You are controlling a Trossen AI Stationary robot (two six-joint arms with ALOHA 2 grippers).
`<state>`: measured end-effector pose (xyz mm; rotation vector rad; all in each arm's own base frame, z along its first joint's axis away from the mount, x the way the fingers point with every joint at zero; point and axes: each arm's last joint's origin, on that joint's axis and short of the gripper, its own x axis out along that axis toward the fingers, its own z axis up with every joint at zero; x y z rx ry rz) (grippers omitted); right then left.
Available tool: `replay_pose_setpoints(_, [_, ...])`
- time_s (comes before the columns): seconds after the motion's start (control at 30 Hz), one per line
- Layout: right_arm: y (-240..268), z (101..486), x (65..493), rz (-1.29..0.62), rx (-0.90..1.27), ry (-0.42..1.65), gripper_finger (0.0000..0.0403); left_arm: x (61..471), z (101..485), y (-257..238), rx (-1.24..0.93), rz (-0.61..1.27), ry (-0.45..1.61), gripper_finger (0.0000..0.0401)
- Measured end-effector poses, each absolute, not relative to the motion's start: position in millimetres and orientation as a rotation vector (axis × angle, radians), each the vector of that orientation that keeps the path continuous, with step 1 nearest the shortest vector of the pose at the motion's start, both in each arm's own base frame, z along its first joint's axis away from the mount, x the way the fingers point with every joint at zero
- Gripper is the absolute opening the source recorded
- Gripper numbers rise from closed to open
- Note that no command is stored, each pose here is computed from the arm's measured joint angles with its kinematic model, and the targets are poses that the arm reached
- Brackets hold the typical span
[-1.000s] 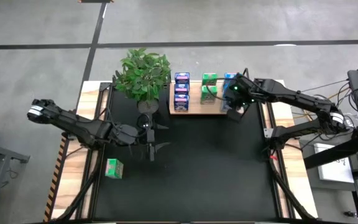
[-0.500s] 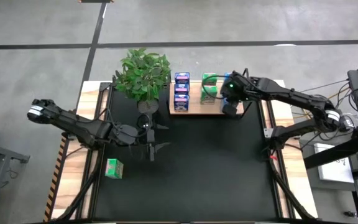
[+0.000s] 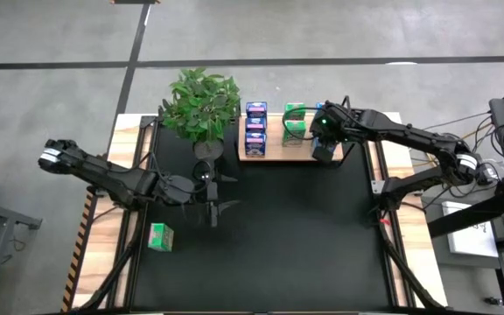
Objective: Stack cereal on shelf
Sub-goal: Put the light blue cereal box on the shelf aligned with the other light blue cereal boxes, then put the green cereal box on the shelf aligned with the other green cereal boxes
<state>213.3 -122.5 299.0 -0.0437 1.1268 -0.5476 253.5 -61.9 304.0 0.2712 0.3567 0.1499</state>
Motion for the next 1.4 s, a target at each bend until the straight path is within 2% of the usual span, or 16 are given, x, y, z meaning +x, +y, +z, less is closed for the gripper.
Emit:
replay_pose_setpoints(0.4, [-121,305,211,-0.555,-0.041,1.107,0.0013,253,302,-62,0.277,0.149,0.37,0.0263])
replay_pose_setpoints(0.93, [-123,365,214,-0.563,-0.097,0.923,0.0013,250,288,-61,0.27,0.15,0.432,0.0263])
replay_pose_setpoints(1.23, [-100,380,227,-0.424,-0.152,0.79,0.0013,242,288,-60,0.052,0.214,0.583,0.0263])
replay_pose_setpoints(1.4, [-86,381,234,-0.363,-0.188,0.77,0.0013,237,295,-72,-0.093,0.181,0.756,0.0263])
